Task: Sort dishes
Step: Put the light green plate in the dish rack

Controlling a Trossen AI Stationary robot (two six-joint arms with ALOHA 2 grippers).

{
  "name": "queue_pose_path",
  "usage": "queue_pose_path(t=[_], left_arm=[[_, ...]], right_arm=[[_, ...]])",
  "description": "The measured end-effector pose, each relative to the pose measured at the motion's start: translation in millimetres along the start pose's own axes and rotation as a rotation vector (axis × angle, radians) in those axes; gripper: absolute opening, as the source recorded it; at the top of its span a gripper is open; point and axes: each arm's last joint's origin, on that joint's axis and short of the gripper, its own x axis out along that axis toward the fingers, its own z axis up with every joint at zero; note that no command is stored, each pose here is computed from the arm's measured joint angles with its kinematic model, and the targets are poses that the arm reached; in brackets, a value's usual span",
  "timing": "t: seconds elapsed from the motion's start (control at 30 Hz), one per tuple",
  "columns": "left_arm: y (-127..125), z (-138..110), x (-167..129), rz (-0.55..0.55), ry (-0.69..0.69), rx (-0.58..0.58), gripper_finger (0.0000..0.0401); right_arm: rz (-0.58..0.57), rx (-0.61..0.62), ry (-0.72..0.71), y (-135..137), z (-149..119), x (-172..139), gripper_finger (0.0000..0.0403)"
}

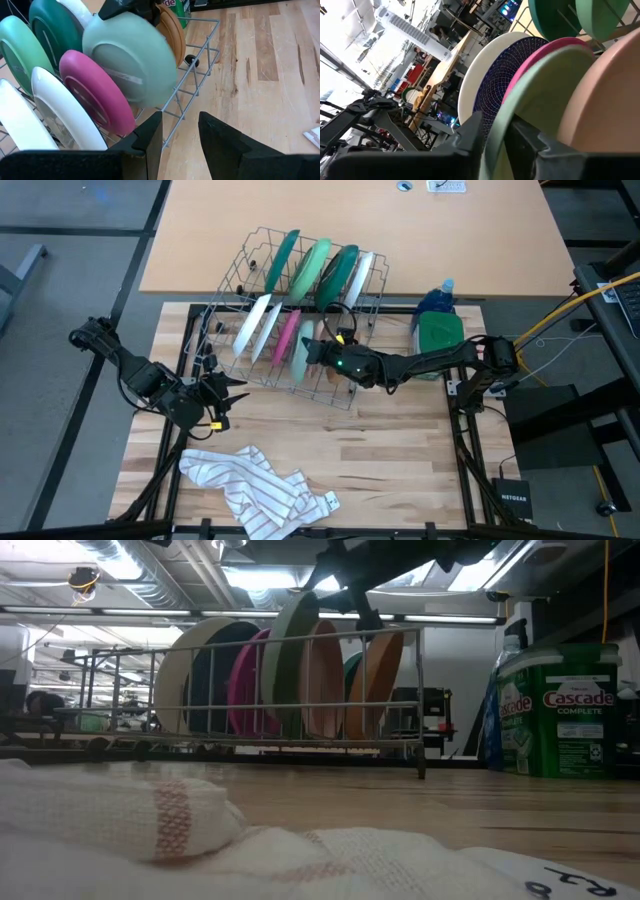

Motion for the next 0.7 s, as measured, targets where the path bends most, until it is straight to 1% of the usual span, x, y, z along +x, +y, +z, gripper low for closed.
queue_pose_path(t=[0.17,0.23,0.37,0.47,0.63,0.7], left_arm=[[0.1,0.0,-0.1,0.0,0.0,0.0,0.0118],[0.0,0.0,0.0,0.0,0.0,0.0,0.0118],[0.1,0.0,0.0,0.0,0.0,0.0,0.0118],[0.0,-0.1,0.0,0.0,0.001,0.0,0.0118],[0.1,0.0,0.0,0.0,0.0,0.0,0.0118],[0.0,0.0,0.0,0.0,0.0,0.0,0.0118]], right_arm=[[0.0,-0.007,0.001,0.1,0.2,-0.2,0.0103],[-0.004,-0.011,-0.001,0.3,1.0,-0.9,0.0106],[-0.03,-0.004,-0.069,0.5,3.8,-1.2,0.0107],[-0.046,-0.01,-0.081,-1.2,6.0,-0.1,0.0107],[-0.006,-0.017,0.015,-2.1,4.9,1.5,0.0107],[0.009,-0.002,0.054,-2.0,3.5,1.4,0.0108]])
